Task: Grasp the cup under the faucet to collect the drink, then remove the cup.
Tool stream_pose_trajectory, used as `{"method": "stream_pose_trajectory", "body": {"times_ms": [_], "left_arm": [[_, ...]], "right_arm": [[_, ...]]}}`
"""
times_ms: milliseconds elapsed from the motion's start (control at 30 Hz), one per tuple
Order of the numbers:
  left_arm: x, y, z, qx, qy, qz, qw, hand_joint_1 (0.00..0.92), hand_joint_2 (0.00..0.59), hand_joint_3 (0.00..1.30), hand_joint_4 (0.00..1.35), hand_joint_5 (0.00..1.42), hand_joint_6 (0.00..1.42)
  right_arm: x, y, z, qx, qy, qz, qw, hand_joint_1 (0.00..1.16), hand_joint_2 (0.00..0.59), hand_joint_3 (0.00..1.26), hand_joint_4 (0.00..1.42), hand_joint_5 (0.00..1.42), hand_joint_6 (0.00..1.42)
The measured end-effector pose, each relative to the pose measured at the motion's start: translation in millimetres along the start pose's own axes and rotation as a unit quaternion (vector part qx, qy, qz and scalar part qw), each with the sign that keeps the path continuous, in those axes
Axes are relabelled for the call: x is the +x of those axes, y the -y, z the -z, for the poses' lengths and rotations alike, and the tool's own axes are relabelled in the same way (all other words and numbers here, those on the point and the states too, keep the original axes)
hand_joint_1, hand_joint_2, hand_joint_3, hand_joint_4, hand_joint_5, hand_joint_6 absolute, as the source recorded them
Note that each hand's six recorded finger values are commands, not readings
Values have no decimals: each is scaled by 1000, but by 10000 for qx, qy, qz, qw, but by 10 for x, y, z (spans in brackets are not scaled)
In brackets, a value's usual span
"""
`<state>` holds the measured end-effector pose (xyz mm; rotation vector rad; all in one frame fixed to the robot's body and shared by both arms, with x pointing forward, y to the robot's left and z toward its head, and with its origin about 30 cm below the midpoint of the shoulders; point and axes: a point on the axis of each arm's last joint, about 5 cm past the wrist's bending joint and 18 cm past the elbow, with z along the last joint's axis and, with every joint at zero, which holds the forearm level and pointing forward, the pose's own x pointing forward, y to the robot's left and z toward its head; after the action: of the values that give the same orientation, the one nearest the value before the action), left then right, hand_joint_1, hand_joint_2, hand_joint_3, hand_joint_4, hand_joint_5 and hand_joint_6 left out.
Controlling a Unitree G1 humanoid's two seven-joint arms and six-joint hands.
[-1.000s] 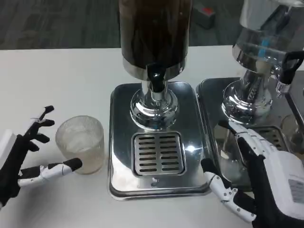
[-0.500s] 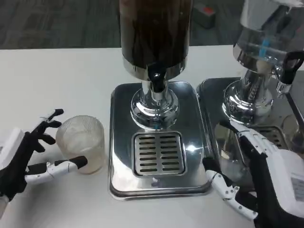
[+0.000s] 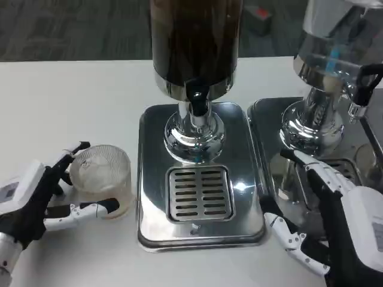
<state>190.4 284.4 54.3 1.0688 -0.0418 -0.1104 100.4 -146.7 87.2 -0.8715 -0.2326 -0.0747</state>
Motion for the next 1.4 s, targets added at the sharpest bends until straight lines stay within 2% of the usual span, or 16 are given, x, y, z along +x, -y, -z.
{"method": "stream_pose_trajectory", "body": {"times_ms": [400,500,667,767,867,1033,1400], "left_arm": [[69,62,-81,17,-31,-151,9999,299,28,236,383,591,812],[79,84,-100,-24,-7,-200,9998,297,28,284,442,647,914],[84,124,-131,-127,61,-440,9989,308,41,424,616,818,1180],[86,151,-154,-184,137,-650,9976,314,50,477,677,877,1269],[82,178,-167,-182,203,-681,9973,314,54,506,700,903,1330],[71,203,-165,-160,223,-753,9968,332,58,535,742,967,1416],[49,266,-170,-208,171,-1078,9938,388,58,669,886,1088,1424]], "right_arm": [[-20,0,-2,79,-68,5,9999,378,328,263,234,235,281],[-27,-3,-4,87,-85,1,9999,379,328,263,236,236,282],[-38,-4,-4,90,-105,-6,9999,380,328,263,247,236,294],[-43,-3,-4,91,-112,-9,9999,387,323,278,247,236,298],[-43,-1,-7,90,-109,-4,9999,395,320,285,247,246,305],[-42,9,-23,109,-92,40,9999,397,320,291,247,247,306],[-59,-2,-31,146,-149,43,9998,399,319,294,259,247,308]]}}
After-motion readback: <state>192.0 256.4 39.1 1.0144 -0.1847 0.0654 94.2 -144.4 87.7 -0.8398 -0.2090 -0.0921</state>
